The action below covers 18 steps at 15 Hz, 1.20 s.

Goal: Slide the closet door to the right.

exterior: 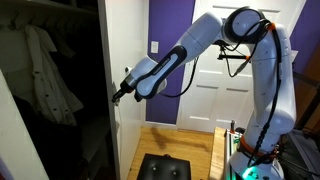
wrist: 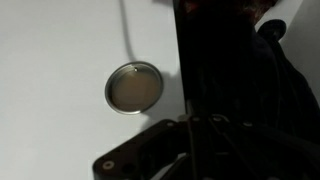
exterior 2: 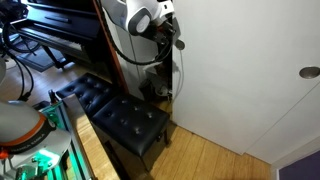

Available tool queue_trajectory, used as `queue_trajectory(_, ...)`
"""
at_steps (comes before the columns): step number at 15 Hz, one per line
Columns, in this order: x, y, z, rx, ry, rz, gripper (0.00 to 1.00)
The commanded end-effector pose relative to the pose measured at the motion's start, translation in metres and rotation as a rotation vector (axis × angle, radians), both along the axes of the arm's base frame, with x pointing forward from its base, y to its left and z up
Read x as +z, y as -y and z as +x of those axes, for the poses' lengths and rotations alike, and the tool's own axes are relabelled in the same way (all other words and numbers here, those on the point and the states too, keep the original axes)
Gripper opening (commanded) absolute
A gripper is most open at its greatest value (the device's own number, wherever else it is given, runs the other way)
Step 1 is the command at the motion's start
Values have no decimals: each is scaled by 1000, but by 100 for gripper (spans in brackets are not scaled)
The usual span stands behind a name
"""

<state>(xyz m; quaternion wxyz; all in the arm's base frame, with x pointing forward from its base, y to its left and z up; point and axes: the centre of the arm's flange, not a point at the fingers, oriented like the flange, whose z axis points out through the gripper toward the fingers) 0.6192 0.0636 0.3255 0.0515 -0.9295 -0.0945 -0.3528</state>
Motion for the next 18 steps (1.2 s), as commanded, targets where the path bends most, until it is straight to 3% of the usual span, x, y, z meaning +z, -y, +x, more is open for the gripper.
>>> queue_trajectory(1,-7,40,-2,-74,10,-4,0)
queue_trajectory(8,-11,77,-3,-150,33,-9,0)
queue_trajectory(14,-14,149,-2,-273,75,-28,0)
queue_trajectory(18,-17,140,-7,-223,-48,17,0)
